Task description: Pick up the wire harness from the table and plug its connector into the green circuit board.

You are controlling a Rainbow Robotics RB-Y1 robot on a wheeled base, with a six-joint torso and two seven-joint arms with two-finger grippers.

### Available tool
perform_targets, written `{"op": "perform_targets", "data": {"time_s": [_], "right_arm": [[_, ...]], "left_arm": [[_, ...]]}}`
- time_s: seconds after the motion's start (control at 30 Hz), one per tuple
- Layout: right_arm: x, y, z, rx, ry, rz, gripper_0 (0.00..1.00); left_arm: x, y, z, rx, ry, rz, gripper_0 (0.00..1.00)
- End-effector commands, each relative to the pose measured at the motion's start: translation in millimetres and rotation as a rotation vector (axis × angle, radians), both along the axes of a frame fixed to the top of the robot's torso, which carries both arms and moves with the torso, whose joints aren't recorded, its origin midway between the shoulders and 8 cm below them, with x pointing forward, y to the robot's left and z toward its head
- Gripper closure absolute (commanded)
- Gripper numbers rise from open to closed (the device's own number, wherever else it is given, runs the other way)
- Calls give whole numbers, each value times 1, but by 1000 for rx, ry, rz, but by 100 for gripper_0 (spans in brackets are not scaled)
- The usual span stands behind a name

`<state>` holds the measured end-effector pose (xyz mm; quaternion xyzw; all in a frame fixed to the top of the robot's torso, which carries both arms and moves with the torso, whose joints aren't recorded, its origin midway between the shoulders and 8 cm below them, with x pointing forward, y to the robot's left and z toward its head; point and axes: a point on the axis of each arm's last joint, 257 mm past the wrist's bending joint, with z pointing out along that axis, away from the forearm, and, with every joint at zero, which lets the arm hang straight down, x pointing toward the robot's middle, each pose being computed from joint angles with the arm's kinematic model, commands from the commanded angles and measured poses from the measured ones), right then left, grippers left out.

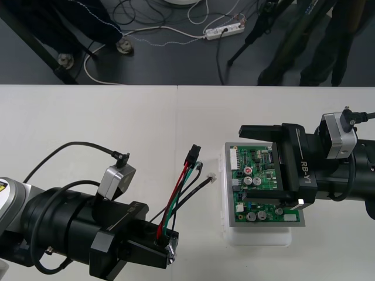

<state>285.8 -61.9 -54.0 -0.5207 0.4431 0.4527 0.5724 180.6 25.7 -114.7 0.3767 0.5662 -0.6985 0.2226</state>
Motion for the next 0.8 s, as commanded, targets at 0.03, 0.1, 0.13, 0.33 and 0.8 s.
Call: {"op": "perform_targets", "data": {"time_s": [0.03, 0.1, 0.13, 0.33, 0.8], "right_arm": [[0, -12, 2, -17, 18, -14, 0], [-2, -11, 3, -15, 19, -2, 0], [-4, -9, 4, -18, 18, 11, 0], [-6, -14, 6, -59, 9, 36, 0], [4, -32, 10, -96, 75, 82, 0]], "left_arm": [[-8, -10, 9, 67, 116, -61, 100], [-7, -11, 10, 76, 140, -69, 100], [-7, -12, 11, 84, 155, -70, 100], [-7, -13, 13, 119, 241, -89, 100], [-10, -18, 15, 124, 240, -113, 100]]}}
